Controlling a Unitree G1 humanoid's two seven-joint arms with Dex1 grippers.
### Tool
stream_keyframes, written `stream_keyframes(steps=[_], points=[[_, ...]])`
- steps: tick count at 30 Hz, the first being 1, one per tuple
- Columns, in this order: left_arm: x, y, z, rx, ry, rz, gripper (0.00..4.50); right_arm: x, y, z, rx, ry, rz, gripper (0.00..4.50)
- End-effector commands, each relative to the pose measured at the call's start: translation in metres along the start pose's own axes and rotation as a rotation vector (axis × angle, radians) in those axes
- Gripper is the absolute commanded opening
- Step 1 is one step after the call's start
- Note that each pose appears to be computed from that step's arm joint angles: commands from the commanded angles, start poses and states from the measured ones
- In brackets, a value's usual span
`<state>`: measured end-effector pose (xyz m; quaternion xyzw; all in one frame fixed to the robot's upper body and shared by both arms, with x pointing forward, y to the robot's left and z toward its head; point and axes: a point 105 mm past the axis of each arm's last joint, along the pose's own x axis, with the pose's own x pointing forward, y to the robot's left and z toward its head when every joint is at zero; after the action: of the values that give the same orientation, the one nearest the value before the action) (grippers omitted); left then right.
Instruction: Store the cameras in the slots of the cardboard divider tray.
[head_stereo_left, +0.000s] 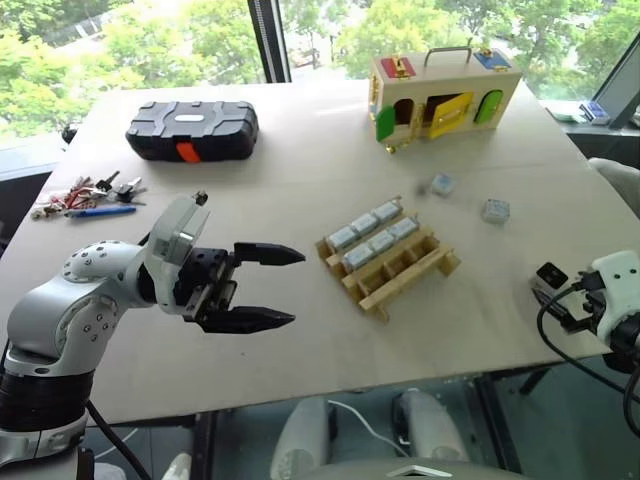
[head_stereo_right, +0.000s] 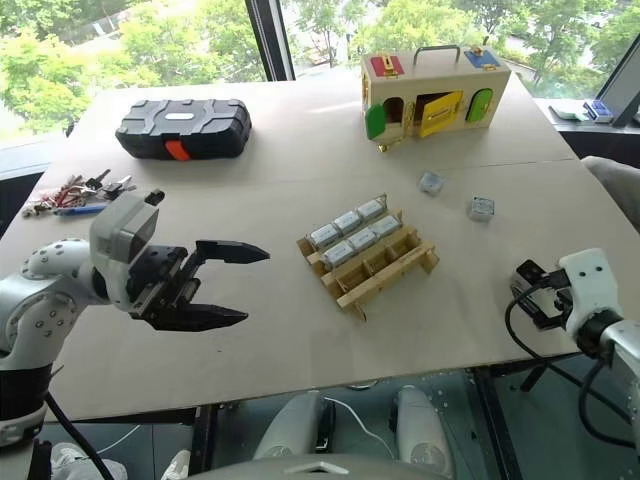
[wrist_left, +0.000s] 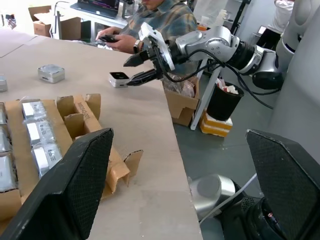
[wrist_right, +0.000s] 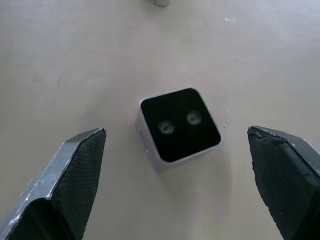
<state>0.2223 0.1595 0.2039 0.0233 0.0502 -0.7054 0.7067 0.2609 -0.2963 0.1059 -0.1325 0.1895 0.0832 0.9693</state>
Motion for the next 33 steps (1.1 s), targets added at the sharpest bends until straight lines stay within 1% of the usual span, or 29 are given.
stream_keyframes(steps=[1, 8, 9, 10, 12, 13, 14, 16, 18, 20, 21, 22, 24, 26, 27, 30, 33], points=[[0.001, -0.003, 0.003, 0.030, 0.003, 0.003, 4.40, 0.004, -0.009, 0.004, -0.016, 0.001, 0.005, 4.50], [0.002, -0.004, 0.005, 0.034, 0.001, 0.029, 4.40, 0.018, -0.006, -0.007, -0.021, 0.027, 0.067, 4.50], [0.002, -0.004, 0.006, 0.033, 0.002, 0.032, 4.50, 0.019, -0.006, -0.008, -0.010, 0.025, 0.076, 4.10], [0.002, -0.004, 0.006, 0.034, 0.003, 0.033, 4.50, 0.021, -0.006, -0.008, -0.008, 0.023, 0.082, 3.96], [0.002, -0.004, 0.006, 0.033, 0.007, 0.040, 4.50, 0.023, -0.006, -0.007, -0.022, 0.017, 0.087, 2.95], [0.003, -0.003, 0.006, 0.032, 0.006, 0.051, 4.50, 0.023, -0.006, -0.005, -0.032, 0.010, 0.089, 2.58], [0.003, 0.000, 0.005, 0.015, 0.006, 0.077, 4.50, 0.023, -0.005, -0.002, -0.044, -0.002, 0.095, 2.46], [0.006, 0.004, 0.003, -0.010, 0.007, 0.124, 4.50, 0.020, -0.002, 0.005, -0.073, -0.025, 0.110, 1.96], [0.008, 0.016, 0.003, 0.017, -0.009, 0.238, 4.50, 0.018, 0.006, 0.021, -0.113, -0.080, 0.137, 1.95], [0.014, 0.026, 0.011, -0.097, -0.077, 0.305, 4.50, 0.014, 0.032, 0.064, -0.244, -0.211, 0.211, 1.95], [0.015, 0.033, 0.013, -0.169, -0.084, 0.353, 4.50, 0.011, 0.050, 0.084, -0.353, -0.274, 0.261, 1.95], [0.017, 0.038, 0.013, -0.252, -0.054, 0.384, 4.50, 0.007, 0.072, 0.102, -0.477, -0.332, 0.317, 1.95], [0.023, 0.040, 0.020, -0.368, -0.057, 0.350, 4.50, 0.005, 0.107, 0.125, -0.682, -0.410, 0.385, 1.95], [0.028, 0.046, 0.029, -0.459, -0.121, 0.323, 4.50, 0.006, 0.139, 0.148, -0.848, -0.502, 0.437, 1.95], [0.030, 0.051, 0.029, -0.482, -0.127, 0.338, 4.50, 0.006, 0.151, 0.156, -0.889, -0.543, 0.455, 1.95], [0.039, 0.061, 0.026, -0.536, -0.126, 0.379, 4.50, 0.006, 0.185, 0.180, -0.907, -0.655, 0.533, 1.95], [0.044, 0.068, 0.025, -0.556, -0.136, 0.415, 4.50, 0.008, 0.203, 0.190, -0.992, -0.715, 0.557, 1.95]])
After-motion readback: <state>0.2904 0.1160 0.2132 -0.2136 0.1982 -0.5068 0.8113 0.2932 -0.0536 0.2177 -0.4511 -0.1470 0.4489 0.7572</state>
